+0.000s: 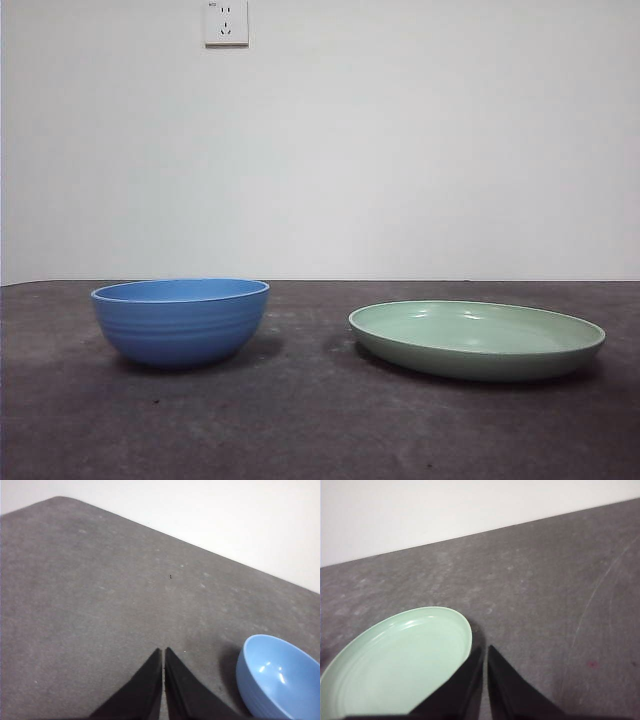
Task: Pick up the blue bowl, put it on the green plate, put it on desk
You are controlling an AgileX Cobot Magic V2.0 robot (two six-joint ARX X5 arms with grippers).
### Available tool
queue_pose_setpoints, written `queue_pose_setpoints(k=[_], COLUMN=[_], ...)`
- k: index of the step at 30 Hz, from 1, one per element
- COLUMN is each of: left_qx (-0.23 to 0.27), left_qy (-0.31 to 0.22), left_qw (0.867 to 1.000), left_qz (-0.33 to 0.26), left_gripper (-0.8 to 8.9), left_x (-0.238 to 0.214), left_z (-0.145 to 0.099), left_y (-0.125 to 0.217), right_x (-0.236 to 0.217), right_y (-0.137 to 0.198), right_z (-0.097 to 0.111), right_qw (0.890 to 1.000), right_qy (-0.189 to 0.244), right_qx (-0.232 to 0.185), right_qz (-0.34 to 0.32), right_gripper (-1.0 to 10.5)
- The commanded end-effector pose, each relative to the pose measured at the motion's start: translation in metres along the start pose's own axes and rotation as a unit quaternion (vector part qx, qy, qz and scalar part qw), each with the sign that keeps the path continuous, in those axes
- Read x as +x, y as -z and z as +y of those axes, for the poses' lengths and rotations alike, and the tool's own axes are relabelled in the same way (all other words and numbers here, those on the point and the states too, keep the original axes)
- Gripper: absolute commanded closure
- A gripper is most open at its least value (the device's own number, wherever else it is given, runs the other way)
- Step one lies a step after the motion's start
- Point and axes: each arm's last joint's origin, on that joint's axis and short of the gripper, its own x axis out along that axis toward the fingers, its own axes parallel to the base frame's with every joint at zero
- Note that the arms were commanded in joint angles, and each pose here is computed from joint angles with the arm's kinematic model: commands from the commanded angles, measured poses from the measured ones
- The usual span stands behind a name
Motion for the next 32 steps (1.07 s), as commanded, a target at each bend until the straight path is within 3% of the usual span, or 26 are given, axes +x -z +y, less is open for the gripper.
queue_pose_setpoints(k=[1,11,19,25,32], left_qx=[-0.027,-0.018,0.041,0.073,0.086], left_qy=[0.004,0.01,0.065,0.138,0.222], left_qw=[1.0,0.999,0.995,0.975,0.936], left_qz=[-0.012,-0.027,0.064,0.158,0.257], left_gripper=[8.04,8.04,8.04,8.04,8.04], left_x=[-0.004,-0.025,-0.023,-0.009,0.005], left_z=[-0.004,-0.026,-0.047,-0.061,-0.072], left_y=[-0.01,-0.065,-0.108,-0.128,-0.138], right_x=[-0.005,-0.026,-0.029,-0.023,-0.014], right_y=[-0.014,-0.071,-0.116,-0.142,-0.157], right_z=[0.005,0.026,0.044,0.055,0.062], right_qw=[0.999,0.997,0.998,0.985,0.955], right_qy=[-0.002,-0.016,-0.04,-0.095,-0.145], right_qx=[0.029,0.012,-0.032,-0.059,-0.081], right_qz=[-0.024,-0.071,0.019,0.133,0.247], right_gripper=[9.4,9.4,9.4,9.4,9.4])
